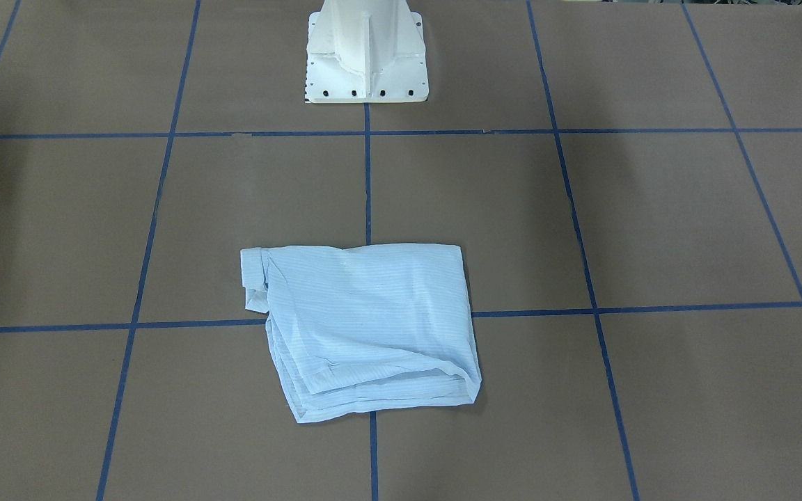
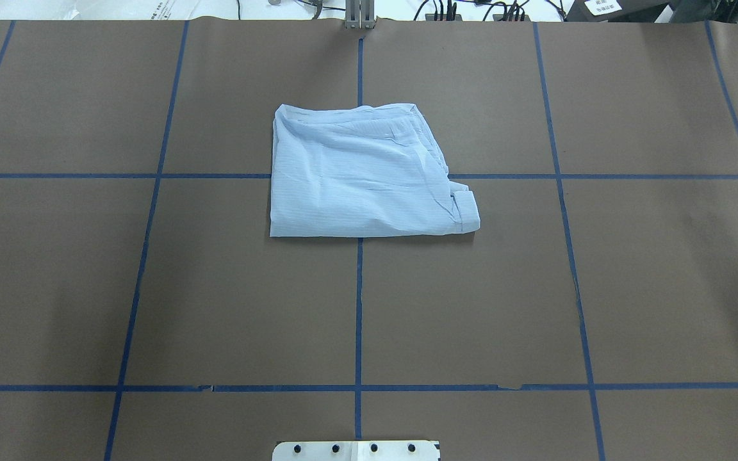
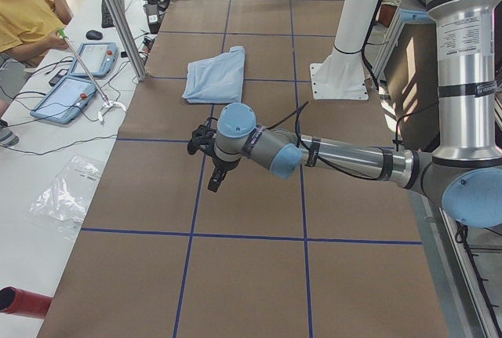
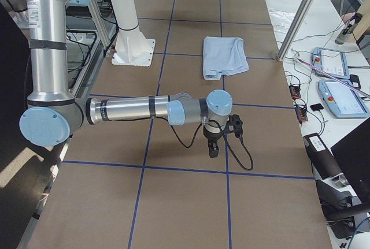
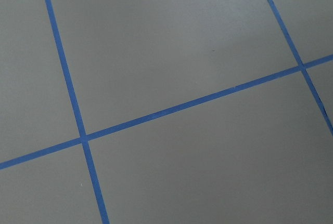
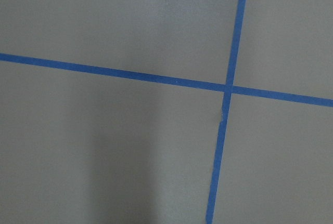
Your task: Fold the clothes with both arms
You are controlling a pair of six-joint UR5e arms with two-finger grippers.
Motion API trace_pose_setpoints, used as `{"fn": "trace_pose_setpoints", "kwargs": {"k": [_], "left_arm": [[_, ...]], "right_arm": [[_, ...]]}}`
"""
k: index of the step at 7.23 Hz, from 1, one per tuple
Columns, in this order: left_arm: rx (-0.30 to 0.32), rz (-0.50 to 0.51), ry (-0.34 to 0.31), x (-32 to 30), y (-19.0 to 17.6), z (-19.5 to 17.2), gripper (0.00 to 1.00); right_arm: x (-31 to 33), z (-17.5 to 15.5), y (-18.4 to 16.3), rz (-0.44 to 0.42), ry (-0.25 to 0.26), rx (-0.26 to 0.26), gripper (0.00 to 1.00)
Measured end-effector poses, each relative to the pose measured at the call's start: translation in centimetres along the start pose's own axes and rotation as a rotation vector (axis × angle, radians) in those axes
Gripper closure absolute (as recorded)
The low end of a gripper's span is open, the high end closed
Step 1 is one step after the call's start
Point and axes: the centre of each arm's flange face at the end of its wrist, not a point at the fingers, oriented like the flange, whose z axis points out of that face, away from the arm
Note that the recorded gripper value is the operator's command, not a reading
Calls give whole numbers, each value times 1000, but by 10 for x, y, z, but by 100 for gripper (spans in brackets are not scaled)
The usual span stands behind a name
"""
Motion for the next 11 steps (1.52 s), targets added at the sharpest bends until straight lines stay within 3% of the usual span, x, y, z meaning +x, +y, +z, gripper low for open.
{"fn": "trace_pose_setpoints", "kwargs": {"k": [11], "left_arm": [[10, 14, 16, 7, -3, -5, 0]], "right_arm": [[-13, -12, 0, -23, -16, 23, 0]]}}
